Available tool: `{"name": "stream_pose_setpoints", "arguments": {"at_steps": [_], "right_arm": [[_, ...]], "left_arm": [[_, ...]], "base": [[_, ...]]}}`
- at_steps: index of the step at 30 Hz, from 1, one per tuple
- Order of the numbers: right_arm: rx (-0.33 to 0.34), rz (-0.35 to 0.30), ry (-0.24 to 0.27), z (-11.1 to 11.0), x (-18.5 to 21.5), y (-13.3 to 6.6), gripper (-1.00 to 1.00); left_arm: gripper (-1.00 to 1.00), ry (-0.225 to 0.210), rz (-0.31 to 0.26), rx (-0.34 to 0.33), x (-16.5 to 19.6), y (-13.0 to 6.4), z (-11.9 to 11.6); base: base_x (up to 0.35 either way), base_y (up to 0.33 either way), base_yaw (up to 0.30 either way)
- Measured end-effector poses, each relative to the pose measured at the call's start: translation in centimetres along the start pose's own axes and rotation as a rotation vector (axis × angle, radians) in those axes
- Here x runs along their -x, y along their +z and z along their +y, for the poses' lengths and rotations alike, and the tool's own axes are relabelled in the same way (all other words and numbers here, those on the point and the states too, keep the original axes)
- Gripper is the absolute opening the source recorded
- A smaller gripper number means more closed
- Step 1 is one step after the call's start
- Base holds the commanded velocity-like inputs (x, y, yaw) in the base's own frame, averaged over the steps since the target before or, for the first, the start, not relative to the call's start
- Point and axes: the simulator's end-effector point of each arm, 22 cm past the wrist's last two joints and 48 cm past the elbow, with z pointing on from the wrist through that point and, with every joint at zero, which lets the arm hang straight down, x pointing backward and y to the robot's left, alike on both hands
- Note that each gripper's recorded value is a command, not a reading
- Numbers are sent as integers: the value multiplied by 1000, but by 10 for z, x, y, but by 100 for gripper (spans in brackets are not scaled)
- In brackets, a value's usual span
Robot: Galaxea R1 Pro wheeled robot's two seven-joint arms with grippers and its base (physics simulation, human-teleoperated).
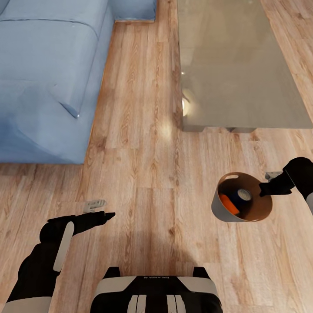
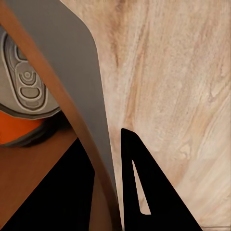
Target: Put the three can of soda from the living room inside the tash can in the kitchen.
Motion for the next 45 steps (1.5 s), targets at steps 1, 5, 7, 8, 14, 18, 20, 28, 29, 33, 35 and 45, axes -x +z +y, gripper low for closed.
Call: {"name": "stream_pose_setpoints", "arguments": {"at_steps": [1,5,7,8,14,18,20,28,29,33,35,45], "right_arm": [[1,0,0,0,1,2,-100],[4,0,3,1,1,3,-100],[0,1,2,0,0,3,-100],[-2,1,1,-1,0,3,-100],[3,1,1,1,2,11,-100],[-2,2,-2,1,4,18,-100],[-4,3,-4,1,5,21,-100],[-8,5,-5,0,8,35,-100],[-8,5,-6,1,8,37,-100],[-5,5,-5,2,10,45,-100],[-5,5,-5,2,11,48,-100],[-6,5,-5,2,12,57,-100]], "left_arm": [[100,0,0,0,0,2,1],[100,0,-1,0,0,3,1],[100,0,-1,0,0,3,1],[100,0,-1,0,0,3,1],[100,0,-1,0,-1,10,3],[100,1,-2,1,-2,17,5],[100,1,-2,1,-2,20,6],[100,1,-2,1,-5,34,10],[100,1,-3,1,-5,36,11],[100,1,-2,1,-6,43,13],[100,1,-2,1,-7,46,14],[100,1,-3,0,-8,55,17]], "base": [[0,0,0],[0,0,0],[0,0,0],[0,0,0],[0,0,0],[0,0,0],[0,0,0],[0,0,0],[0,0,0],[0,0,0],[0,0,0],[0,0,0]]}}
